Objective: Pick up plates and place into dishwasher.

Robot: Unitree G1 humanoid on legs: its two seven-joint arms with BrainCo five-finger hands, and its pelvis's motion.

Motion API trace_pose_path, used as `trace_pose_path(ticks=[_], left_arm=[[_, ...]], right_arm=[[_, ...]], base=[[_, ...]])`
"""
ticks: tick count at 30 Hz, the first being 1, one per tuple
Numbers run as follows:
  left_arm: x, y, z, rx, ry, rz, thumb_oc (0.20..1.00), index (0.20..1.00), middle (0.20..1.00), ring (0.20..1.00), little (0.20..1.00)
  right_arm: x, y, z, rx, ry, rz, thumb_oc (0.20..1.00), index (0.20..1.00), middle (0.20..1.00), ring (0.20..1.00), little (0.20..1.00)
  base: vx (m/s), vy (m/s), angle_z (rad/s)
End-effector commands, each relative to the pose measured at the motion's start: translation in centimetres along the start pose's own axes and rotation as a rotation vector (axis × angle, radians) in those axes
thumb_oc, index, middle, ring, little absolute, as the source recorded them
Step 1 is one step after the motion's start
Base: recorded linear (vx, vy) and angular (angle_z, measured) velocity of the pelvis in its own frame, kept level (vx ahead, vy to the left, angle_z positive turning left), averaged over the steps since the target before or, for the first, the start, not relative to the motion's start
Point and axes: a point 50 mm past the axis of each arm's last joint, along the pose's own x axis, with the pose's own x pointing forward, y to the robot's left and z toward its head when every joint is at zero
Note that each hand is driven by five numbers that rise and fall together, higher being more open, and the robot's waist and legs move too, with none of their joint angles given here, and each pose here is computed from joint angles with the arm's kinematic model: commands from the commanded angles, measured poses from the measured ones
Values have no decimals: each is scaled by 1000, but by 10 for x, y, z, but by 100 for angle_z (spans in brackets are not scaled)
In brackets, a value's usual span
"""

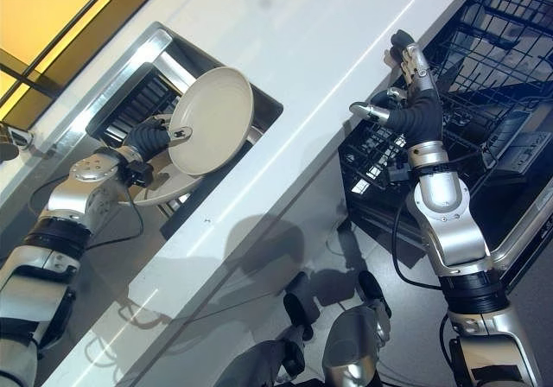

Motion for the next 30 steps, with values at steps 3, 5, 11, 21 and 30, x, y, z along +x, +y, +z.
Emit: trace_pose_path(ticks=[3, 5, 11, 21, 30], left_arm=[[7, -38, -15, -122, -35, -214, 200, 200, 200, 200, 200], [8, -41, -14, -118, -38, -227, 200, 200, 200, 200, 200], [8, -45, -15, -122, -42, -237, 200, 200, 200, 200, 200], [3, -41, -18, -163, -95, -188, 200, 200, 200, 200, 200], [-23, -1, -6, -219, -333, 235, 200, 200, 200, 200, 200]], right_arm=[[-24, 1, -37, -26, 219, 54, 1000, 1000, 1000, 1000, 1000], [-24, 1, -37, -23, 218, 55, 1000, 1000, 1000, 1000, 1000], [-26, 1, -38, -23, 227, 60, 1000, 1000, 1000, 1000, 1000], [-32, -4, -41, -30, 245, 60, 1000, 1000, 1000, 1000, 1000], [-48, -12, -46, -28, 265, 39, 1000, 1000, 1000, 1000, 1000]], base=[[0, 0, 0], [0, 0, 0], [0, 0, 0], [0, 0, 0], [4, 1, 1]])
